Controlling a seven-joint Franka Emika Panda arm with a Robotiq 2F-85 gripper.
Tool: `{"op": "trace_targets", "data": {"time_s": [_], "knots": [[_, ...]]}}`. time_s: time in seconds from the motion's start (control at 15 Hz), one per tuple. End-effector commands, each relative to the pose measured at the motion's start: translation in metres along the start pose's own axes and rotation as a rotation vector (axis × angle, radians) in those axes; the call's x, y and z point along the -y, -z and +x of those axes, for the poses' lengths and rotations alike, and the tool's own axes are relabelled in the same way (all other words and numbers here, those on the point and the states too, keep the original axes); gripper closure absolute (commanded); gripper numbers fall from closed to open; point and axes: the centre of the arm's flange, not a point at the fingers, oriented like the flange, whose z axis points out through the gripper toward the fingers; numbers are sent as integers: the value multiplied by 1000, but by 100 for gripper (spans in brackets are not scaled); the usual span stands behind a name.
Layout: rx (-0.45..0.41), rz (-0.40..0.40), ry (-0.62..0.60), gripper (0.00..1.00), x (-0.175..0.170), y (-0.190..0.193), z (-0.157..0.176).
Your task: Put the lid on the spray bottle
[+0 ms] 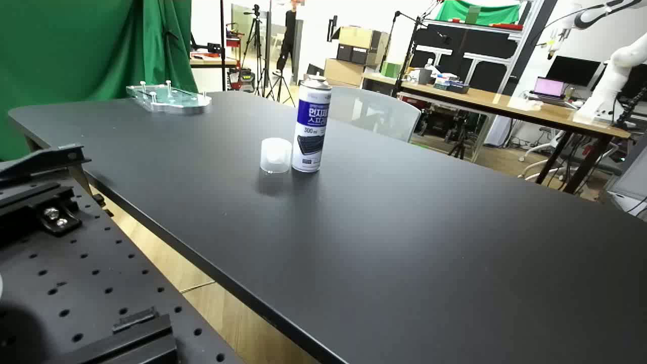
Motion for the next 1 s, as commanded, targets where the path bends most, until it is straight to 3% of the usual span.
{"op": "trace_targets", "data": {"time_s": [0.0,0.93], "knots": [[-2,1,0,0,0,0,0],[-23,13,-30,0,-3,-11,8]]}}
